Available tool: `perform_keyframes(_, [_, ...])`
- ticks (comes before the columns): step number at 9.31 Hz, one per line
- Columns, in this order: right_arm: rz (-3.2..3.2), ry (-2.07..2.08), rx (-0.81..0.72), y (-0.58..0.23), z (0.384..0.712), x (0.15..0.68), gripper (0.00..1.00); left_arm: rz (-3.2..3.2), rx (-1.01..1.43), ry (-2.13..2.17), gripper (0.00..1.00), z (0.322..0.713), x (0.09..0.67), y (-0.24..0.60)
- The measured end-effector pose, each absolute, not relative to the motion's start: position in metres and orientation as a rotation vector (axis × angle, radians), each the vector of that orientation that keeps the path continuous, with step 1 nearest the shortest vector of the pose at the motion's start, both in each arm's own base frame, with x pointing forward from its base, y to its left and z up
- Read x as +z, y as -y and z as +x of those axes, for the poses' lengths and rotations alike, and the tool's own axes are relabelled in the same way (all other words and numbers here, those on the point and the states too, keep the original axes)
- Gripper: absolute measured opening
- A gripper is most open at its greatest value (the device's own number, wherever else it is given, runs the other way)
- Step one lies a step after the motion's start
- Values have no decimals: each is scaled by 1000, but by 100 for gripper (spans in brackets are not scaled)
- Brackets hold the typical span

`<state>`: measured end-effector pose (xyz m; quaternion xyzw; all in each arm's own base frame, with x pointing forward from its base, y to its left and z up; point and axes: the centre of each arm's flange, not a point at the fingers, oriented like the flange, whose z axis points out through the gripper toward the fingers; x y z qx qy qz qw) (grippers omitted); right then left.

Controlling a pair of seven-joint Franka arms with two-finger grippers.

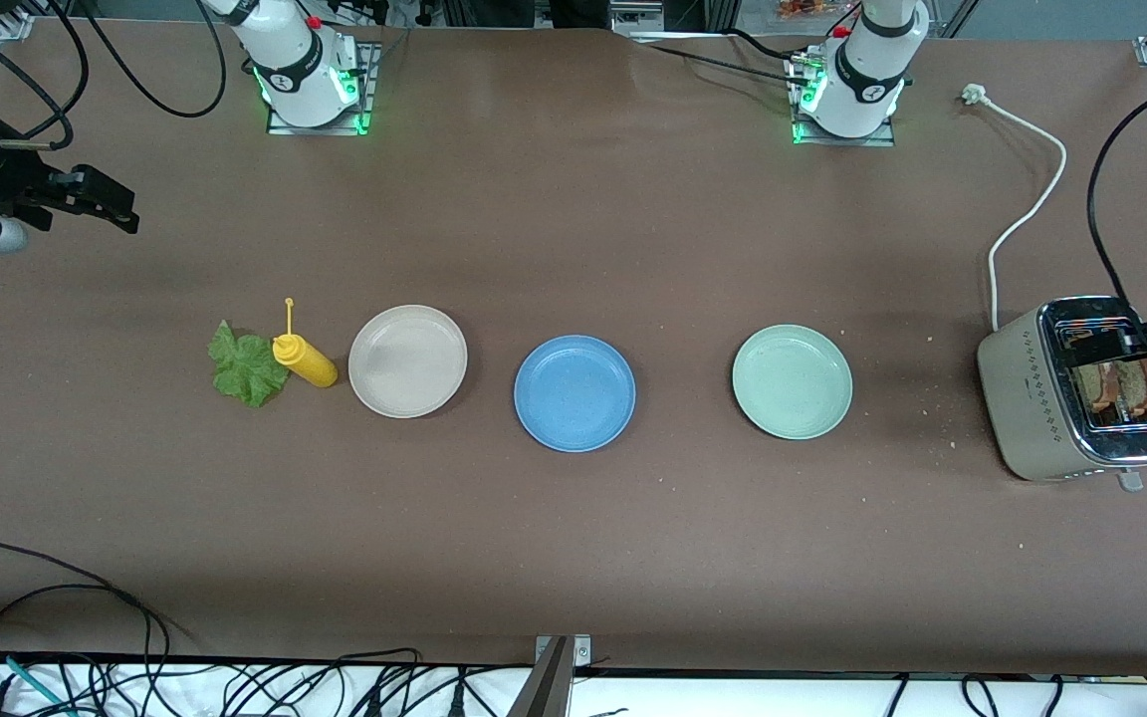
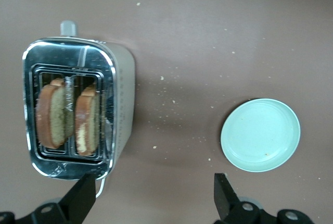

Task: Make sandwich in blue plate with both arms
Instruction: 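Move the left gripper over the toaster toward the bread slices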

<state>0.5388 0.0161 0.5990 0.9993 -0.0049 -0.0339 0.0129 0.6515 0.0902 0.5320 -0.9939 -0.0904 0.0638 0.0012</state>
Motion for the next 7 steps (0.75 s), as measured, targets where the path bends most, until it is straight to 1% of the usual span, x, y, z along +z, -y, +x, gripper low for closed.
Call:
perform_keyframes(2, [3114, 18, -101, -16, 538, 604, 100, -3095, 194, 287, 100, 649, 529, -121])
perform_keyframes(4, [3115, 44, -84, -9, 536, 617, 100, -3075, 133, 267, 100, 658, 515, -143])
perform_keyframes(7, [3113, 61, -114, -3, 532, 620, 100, -3079, 150, 296, 100, 669, 468, -169])
